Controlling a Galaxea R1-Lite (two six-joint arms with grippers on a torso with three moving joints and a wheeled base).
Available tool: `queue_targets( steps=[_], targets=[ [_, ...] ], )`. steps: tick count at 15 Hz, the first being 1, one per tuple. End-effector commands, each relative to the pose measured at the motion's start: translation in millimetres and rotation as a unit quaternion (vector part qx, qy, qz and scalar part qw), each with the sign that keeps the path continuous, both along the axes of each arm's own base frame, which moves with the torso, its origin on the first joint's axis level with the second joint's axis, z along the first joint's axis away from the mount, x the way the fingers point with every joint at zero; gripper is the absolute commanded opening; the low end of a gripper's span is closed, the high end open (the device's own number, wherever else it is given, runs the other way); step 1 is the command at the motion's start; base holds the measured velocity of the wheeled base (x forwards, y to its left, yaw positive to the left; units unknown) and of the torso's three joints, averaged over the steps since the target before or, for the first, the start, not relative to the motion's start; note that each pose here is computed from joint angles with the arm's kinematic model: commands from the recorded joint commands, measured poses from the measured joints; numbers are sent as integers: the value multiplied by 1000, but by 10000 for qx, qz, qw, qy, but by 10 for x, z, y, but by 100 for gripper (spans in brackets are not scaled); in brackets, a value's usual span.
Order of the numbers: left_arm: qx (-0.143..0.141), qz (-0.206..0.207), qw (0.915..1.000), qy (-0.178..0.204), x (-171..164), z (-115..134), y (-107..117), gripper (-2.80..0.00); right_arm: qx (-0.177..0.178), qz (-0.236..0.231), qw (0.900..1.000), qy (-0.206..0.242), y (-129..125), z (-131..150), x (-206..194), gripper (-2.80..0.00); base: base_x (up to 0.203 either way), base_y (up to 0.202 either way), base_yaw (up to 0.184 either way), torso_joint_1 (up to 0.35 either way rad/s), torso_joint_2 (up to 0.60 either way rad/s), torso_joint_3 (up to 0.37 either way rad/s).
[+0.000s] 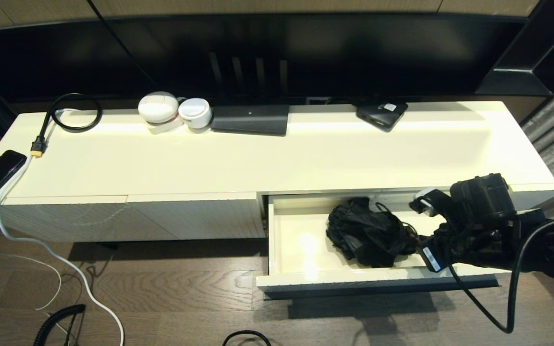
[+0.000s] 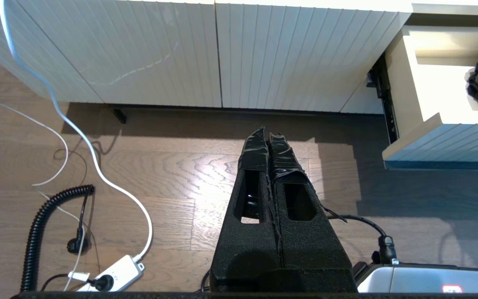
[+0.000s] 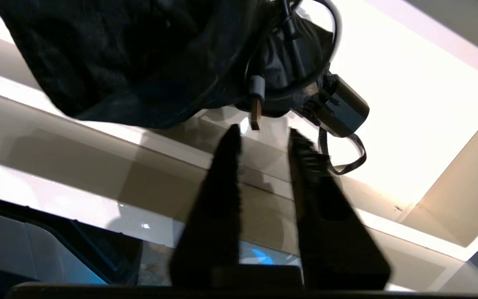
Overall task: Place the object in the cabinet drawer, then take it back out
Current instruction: Put the data cable in the drawer, then close the drawer
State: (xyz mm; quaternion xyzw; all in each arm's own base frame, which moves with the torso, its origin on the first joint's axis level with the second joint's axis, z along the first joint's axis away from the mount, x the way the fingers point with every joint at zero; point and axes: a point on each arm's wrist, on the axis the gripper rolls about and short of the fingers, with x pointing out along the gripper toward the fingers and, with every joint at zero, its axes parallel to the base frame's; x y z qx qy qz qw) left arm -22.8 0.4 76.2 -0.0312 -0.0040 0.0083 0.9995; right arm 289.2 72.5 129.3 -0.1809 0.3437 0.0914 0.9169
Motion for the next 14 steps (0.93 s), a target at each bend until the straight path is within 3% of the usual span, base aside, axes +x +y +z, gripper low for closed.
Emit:
queue_targets(
  steps=[1,5,9,11,12,14],
  targets=[
    [-3,8,10000,-1,0,0,0,-280,3,8,10000,-38,9,8,24,0,0,0,0,0,0,0],
    [-3,8,10000,-1,0,0,0,-280,44,-15,9999,-117,2,44,13,0,0,0,0,0,0,0],
    [-3,3,10000,-1,0,0,0,-280,169,38,9975,-684,-50,385,-190,0,0,0,0,0,0,0],
    [-3,8,10000,-1,0,0,0,-280,-15,241,9950,-974,-105,550,-390,0,0,0,0,0,0,0],
    [-3,7,10000,-2,0,0,0,-280,-136,349,9930,-1117,-136,618,-499,-280,0,0,0,0,0,0],
    [-3,7,10000,-1,0,0,0,-280,-398,560,9887,-1332,-190,697,-708,-280,0,0,0,0,0,0]
  ],
)
